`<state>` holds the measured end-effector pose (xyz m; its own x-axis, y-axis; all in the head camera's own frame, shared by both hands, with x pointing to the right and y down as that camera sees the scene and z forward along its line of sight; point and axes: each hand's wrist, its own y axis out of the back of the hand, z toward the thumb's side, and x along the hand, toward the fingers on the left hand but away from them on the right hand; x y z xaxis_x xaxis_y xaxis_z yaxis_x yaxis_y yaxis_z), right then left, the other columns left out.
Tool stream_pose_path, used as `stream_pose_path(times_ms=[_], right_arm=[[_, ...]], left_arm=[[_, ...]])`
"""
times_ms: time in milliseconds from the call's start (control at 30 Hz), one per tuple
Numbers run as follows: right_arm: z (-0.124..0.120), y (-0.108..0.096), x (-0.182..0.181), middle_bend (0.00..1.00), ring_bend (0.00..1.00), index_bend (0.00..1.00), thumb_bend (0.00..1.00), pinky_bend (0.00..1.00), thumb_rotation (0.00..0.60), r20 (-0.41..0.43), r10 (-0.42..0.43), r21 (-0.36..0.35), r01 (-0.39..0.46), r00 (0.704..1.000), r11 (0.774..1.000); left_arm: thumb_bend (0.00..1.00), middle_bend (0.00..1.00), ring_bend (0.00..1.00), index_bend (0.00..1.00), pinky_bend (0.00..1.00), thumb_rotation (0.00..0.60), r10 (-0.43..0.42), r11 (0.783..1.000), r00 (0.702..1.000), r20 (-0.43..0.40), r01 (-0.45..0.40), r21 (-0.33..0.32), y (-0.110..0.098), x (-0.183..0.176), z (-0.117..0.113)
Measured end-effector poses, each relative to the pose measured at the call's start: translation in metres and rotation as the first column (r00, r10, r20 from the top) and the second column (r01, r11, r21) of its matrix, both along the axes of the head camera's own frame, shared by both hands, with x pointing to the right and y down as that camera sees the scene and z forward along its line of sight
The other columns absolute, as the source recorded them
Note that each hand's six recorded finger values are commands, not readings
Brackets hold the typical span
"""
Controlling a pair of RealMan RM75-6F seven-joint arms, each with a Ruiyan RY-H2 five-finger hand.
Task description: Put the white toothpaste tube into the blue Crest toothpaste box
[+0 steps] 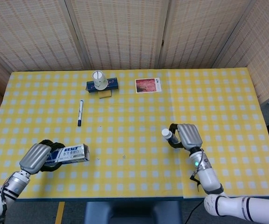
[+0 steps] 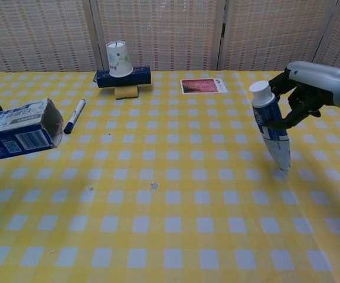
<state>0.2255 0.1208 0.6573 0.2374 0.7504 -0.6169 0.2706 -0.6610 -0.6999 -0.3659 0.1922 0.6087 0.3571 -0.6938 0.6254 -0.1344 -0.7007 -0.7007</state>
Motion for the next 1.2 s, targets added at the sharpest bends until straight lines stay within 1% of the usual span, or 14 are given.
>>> stream_pose_path(times_ms=[200,300,400,567,733,800,867,900,967,1000,1033,1067,1133,1200], right_arm=[[-0.026,-0.003,-0.004,0.55,0.78,0.76,0.63,0.79,0.6,0.197,0.002,-0.002,-0.001,0.98,1.0],[-0.038,-0.003,-0.006,0.55,0.78,0.76,0.63,0.79,0.6,0.301,0.029,-0.025,-0.022,0.953,0.999],[-0.046,-0.003,-0.009,0.55,0.78,0.76,0.63,0.79,0.6,0.398,0.074,-0.07,-0.05,0.914,0.996],[-0.059,-0.006,-0.018,0.55,0.78,0.76,0.63,0.79,0.6,0.555,0.165,-0.149,-0.097,0.815,0.984],[-0.069,-0.008,-0.033,0.55,0.78,0.76,0.63,0.79,0.6,0.666,0.212,-0.139,-0.16,0.715,0.977],[-0.072,-0.008,-0.038,0.55,0.78,0.76,0.63,0.79,0.6,0.69,0.22,-0.139,-0.172,0.69,0.975],[-0.075,-0.007,-0.044,0.55,0.78,0.76,0.63,0.79,0.6,0.722,0.241,-0.164,-0.178,0.648,0.97],[-0.076,-0.006,-0.047,0.55,0.78,0.76,0.63,0.79,0.6,0.739,0.255,-0.181,-0.18,0.623,0.967],[-0.08,-0.004,-0.055,0.55,0.78,0.76,0.63,0.79,0.6,0.784,0.296,-0.236,-0.179,0.546,0.955],[-0.081,-0.004,-0.058,0.55,0.78,0.76,0.63,0.79,0.6,0.794,0.306,-0.25,-0.177,0.525,0.952],[-0.084,-0.003,-0.063,0.55,0.78,0.76,0.63,0.79,0.6,0.811,0.324,-0.277,-0.169,0.486,0.946],[-0.086,-0.002,-0.067,0.55,0.78,0.76,0.63,0.79,0.6,0.823,0.335,-0.294,-0.16,0.46,0.942],[-0.093,-0.001,-0.077,0.55,0.78,0.76,0.63,0.79,0.6,0.845,0.345,-0.32,-0.131,0.409,0.938],[-0.098,0.001,-0.084,0.55,0.78,0.76,0.63,0.79,0.6,0.858,0.335,-0.319,-0.108,0.388,0.942]], left_arm=[[0.33,0.55,0.52,0.39,0.29,0.6,0.013,1.0,0.999,0.046,-0.014,0.01,-0.002,0.003,0.007],[0.33,0.55,0.52,0.39,0.29,0.6,0.011,1.0,0.999,0.034,-0.011,-0.012,-0.002,0.008,0.009],[0.33,0.55,0.52,0.39,0.29,0.6,0.005,0.999,1.0,0.012,-0.005,-0.033,-0.002,0.014,0.01],[0.32,0.56,0.52,0.39,0.3,0.6,-0.044,0.996,0.998,-0.05,0.04,-0.073,-0.003,0.021,0.01],[0.32,0.56,0.52,0.38,0.3,0.6,-0.132,0.98,0.974,-0.182,0.101,-0.169,-0.002,0.033,0.01],[0.32,0.56,0.52,0.36,0.3,0.6,-0.15,0.973,0.963,-0.222,0.104,-0.206,-0.001,0.038,0.01],[0.32,0.56,0.51,0.36,0.3,0.6,-0.167,0.963,0.951,-0.262,0.101,-0.249,0.002,0.045,0.011],[0.32,0.56,0.51,0.36,0.3,0.6,-0.175,0.959,0.945,-0.277,0.099,-0.267,0.003,0.048,0.011],[0.32,0.56,0.51,0.36,0.31,0.6,-0.194,0.947,0.93,-0.312,0.094,-0.308,0.005,0.054,0.012],[0.32,0.56,0.5,0.36,0.31,0.6,-0.202,0.941,0.924,-0.326,0.091,-0.325,0.006,0.057,0.012],[0.32,0.56,0.5,0.36,0.31,0.6,-0.211,0.934,0.915,-0.344,0.085,-0.347,0.008,0.06,0.013],[0.32,0.56,0.5,0.36,0.31,0.6,-0.214,0.929,0.909,-0.356,0.077,-0.361,0.009,0.063,0.013],[0.32,0.56,0.5,0.37,0.31,0.6,-0.207,0.921,0.901,-0.381,0.048,-0.386,0.012,0.071,0.014],[0.32,0.56,0.5,0.37,0.31,0.6,-0.201,0.914,0.895,-0.399,0.025,-0.405,0.015,0.076,0.015]])
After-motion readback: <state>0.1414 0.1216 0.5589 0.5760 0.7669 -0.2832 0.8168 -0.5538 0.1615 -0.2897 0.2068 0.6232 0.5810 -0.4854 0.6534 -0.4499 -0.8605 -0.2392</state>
